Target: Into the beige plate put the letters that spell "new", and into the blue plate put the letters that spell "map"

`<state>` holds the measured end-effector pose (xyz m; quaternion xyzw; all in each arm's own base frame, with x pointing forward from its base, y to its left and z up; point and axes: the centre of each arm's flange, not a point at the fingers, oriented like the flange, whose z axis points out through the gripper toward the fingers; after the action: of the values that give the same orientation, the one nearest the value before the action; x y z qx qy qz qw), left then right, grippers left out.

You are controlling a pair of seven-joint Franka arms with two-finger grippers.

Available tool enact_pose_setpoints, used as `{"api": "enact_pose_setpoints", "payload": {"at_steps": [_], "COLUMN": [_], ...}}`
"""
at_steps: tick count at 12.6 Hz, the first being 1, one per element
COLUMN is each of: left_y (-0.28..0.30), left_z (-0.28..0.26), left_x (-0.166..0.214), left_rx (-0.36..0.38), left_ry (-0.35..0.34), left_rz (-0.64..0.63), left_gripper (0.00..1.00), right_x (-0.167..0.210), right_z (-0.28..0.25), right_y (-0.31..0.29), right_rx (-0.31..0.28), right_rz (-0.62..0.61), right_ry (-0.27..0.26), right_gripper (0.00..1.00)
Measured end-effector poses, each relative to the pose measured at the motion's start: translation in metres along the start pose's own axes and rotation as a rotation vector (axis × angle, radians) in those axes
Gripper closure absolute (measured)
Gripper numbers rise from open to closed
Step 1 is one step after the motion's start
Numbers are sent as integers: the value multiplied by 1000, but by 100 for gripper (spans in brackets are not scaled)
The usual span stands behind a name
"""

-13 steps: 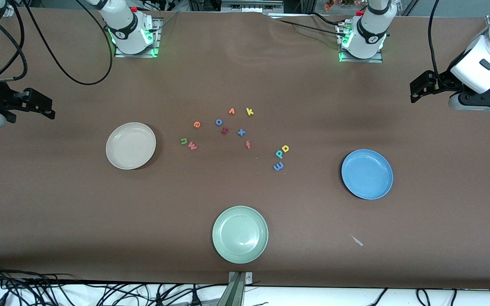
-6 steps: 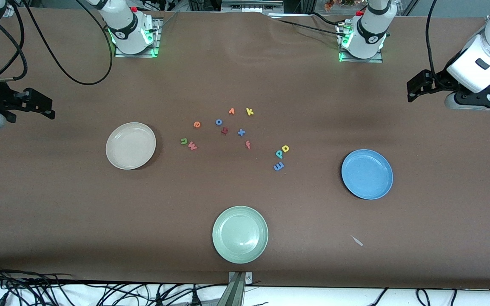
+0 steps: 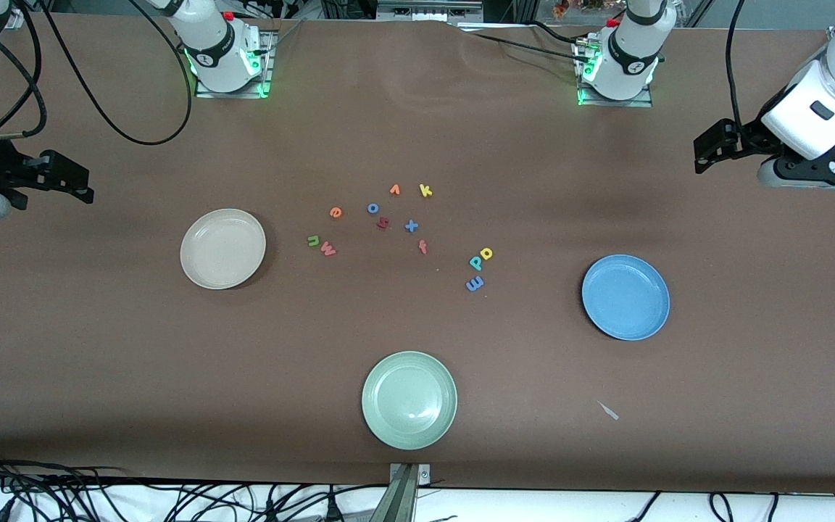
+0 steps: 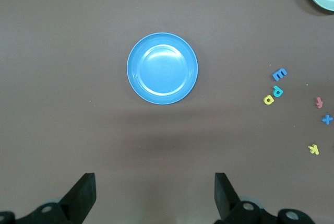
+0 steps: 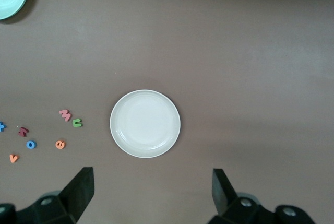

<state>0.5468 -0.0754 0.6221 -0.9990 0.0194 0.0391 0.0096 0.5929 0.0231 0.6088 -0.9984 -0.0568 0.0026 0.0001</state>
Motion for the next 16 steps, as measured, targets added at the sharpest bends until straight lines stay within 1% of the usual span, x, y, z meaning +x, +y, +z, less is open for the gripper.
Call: {"api": "enact_pose_setpoints", "payload": {"at_steps": [2, 16], "left_y": [1, 1], "left_z": [1, 1], "left_x": [-1, -3], "left_rx": [-16, -16], "left_ry": [-10, -23], "left_rz": [0, 1], "left_gripper": [0, 0], "right_x": [0, 0], "right_z": [0, 0], "right_y": [0, 2], "right_rx": [0, 0], "right_rz": [1, 4], "right_ry": [0, 2], "right_gripper": [0, 0]}}
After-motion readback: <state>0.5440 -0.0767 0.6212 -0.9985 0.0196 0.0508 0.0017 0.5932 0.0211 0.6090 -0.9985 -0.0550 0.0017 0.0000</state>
